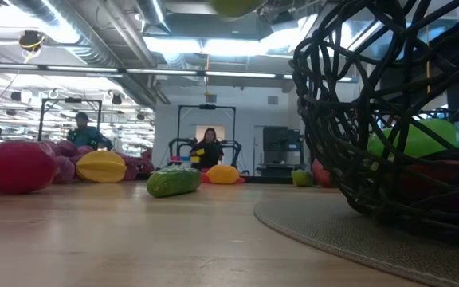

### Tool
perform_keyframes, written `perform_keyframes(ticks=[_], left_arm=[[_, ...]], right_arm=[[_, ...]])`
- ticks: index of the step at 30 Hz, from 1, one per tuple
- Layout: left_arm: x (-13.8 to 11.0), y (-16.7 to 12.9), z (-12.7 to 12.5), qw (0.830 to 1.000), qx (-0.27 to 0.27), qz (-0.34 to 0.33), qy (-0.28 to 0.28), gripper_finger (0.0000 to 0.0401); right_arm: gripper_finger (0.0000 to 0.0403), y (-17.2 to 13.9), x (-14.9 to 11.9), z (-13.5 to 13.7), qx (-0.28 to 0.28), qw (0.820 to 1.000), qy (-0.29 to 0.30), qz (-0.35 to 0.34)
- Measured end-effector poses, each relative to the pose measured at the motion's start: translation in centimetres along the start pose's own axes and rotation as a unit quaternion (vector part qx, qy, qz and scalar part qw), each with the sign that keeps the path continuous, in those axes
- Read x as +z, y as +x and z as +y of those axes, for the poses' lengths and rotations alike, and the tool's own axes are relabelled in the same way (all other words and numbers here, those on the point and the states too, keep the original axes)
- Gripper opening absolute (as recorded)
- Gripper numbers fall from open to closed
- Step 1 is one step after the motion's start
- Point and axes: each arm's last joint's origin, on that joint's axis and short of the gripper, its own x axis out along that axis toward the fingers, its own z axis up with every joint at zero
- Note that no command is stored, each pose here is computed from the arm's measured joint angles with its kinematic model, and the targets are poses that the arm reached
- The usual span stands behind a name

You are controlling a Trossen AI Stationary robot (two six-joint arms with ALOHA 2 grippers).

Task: Build produce basket
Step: Put the green pear into the wire basket

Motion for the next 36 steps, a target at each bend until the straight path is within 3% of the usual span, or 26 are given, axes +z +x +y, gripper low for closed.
perform_keyframes(ticks=[7,13,15,22,36], left_arm=[[2.6,2.3,0.2,0.996,-0.044,-0.068,0.037,0.0],[3.2,4.8,0.8,0.994,-0.043,-0.072,0.072,0.0],[3.8,6.1,0.3,0.989,-0.068,-0.095,0.085,0.0],[3.2,10.3,0.6,0.988,-0.082,-0.07,0.11,0.0],[1.8,15.6,1.9,0.989,-0.064,-0.031,0.128,0.0]], right_arm=[[0.0136,-0.9,-0.4,-1.1,-0.022,1.0,0.0,0.001],[0.0136,-1.1,-0.7,-1.5,-0.032,0.999,-0.007,0.013],[0.0136,-1.2,-0.8,-1.7,-0.036,0.999,0.001,0.014],[0.0136,-1.7,-1.0,-2.2,-0.042,0.999,0.017,0.014],[0.0136,-2.2,-1.2,-2.8,-0.048,0.999,0.011,0.012]])
